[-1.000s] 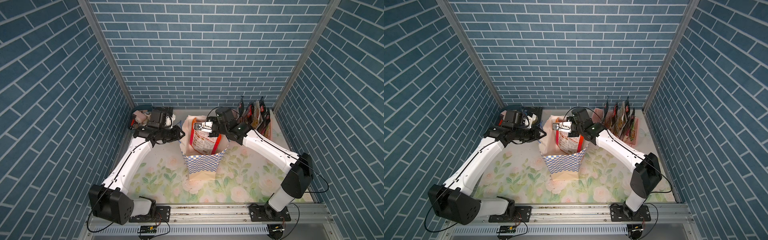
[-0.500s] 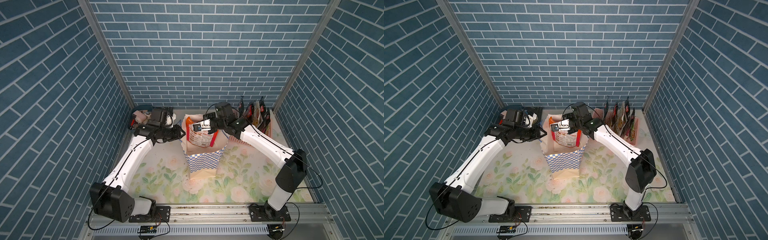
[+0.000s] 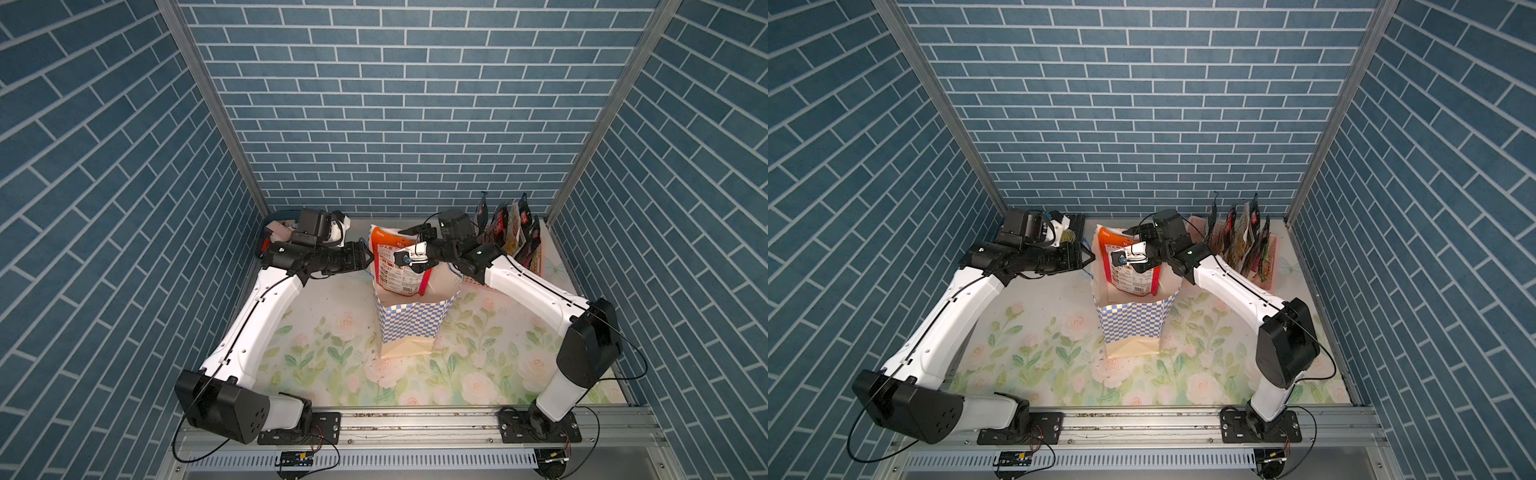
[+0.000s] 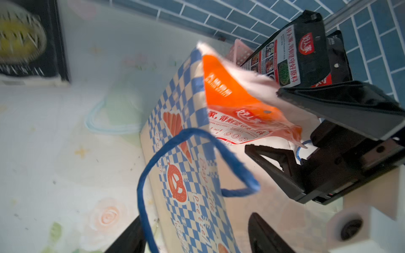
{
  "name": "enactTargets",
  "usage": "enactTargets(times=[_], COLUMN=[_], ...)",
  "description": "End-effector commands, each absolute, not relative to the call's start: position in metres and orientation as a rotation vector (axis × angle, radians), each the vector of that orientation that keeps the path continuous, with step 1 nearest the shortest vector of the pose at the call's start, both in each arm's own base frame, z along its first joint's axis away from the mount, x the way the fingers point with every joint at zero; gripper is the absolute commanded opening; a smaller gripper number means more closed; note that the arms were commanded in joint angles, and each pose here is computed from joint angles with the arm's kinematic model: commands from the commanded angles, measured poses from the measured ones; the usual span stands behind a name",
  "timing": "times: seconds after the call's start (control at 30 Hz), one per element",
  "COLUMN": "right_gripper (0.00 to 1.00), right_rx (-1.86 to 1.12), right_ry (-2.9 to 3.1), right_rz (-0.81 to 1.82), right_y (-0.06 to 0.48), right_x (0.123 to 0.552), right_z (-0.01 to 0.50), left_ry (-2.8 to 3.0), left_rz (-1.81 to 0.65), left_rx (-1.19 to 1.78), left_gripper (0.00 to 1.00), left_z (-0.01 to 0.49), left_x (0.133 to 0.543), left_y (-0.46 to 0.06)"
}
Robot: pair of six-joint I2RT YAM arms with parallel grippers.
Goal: Place the condiment packets inside the bag
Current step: Place the condiment packet in the paper bag.
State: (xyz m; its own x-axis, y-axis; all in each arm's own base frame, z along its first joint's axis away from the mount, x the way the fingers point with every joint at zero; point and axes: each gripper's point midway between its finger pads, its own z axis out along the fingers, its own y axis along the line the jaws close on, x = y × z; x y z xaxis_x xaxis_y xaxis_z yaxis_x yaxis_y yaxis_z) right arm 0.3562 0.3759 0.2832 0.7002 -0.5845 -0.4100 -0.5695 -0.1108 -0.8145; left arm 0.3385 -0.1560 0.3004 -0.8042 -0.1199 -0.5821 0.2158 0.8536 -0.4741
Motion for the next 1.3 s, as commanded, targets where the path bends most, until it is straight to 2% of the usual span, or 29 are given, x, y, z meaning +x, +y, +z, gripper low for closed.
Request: enactTargets(times=[0.0, 0.13, 0.33, 0.53, 0.63, 0.7, 0.8, 0.9, 0.93, 0.97, 1.0, 1.07, 1.27], right_gripper=[0.83, 0.92, 0.92, 1.00, 1.00, 0.99, 0.99, 0.98, 0.98, 0.97, 0.97, 0.96, 0.96], right_rx=[-1.629, -1.564, -1.493, -1.288, -1.182, -1.135, -1.052, -0.960, -0.936, -0.909, -0.886, -0.853, -0.746], right_ry=[0.887, 0.894, 0.908, 0.970, 1.018, 1.060, 1.150, 1.232, 1.259, 1.280, 1.306, 1.339, 1.448], right_rz=[0.050, 0.086, 0.168, 0.257, 0.303, 0.325, 0.326, 0.308, 0.301, 0.299, 0.302, 0.311, 0.304], right_y=[0.372, 0.366, 0.360, 0.343, 0.331, 0.324, 0.308, 0.286, 0.279, 0.272, 0.267, 0.258, 0.230], right_x=[0.340, 0.330, 0.316, 0.305, 0.301, 0.299, 0.300, 0.297, 0.296, 0.294, 0.293, 0.288, 0.282], right_z=[0.333, 0.348, 0.373, 0.422, 0.439, 0.442, 0.439, 0.433, 0.430, 0.428, 0.424, 0.417, 0.399], left_ry=[2.326, 2.249, 2.094, 1.762, 1.553, 1.449, 1.419, 1.435, 1.436, 1.437, 1.444, 1.457, 1.517], left_rz=[-0.598, -0.517, -0.400, -0.160, 0.003, 0.095, 0.165, 0.258, 0.277, 0.291, 0.312, 0.326, 0.273], left_rx=[0.158, 0.209, 0.352, 0.785, 1.148, 1.378, 1.507, 1.554, 1.556, 1.553, 1.549, 1.550, 1.689], left_gripper=[0.82, 0.83, 0.86, 0.93, 0.99, 1.00, 1.00, 0.91, 0.82, 0.64, 0.50, 0.47, 0.49], left_z=[0.328, 0.354, 0.381, 0.409, 0.394, 0.371, 0.351, 0.339, 0.337, 0.336, 0.333, 0.328, 0.304], left_x=[0.344, 0.356, 0.369, 0.361, 0.347, 0.337, 0.340, 0.356, 0.363, 0.369, 0.378, 0.391, 0.398], left_y=[-0.147, -0.144, -0.147, -0.192, -0.232, -0.248, -0.252, -0.250, -0.252, -0.255, -0.256, -0.262, -0.274])
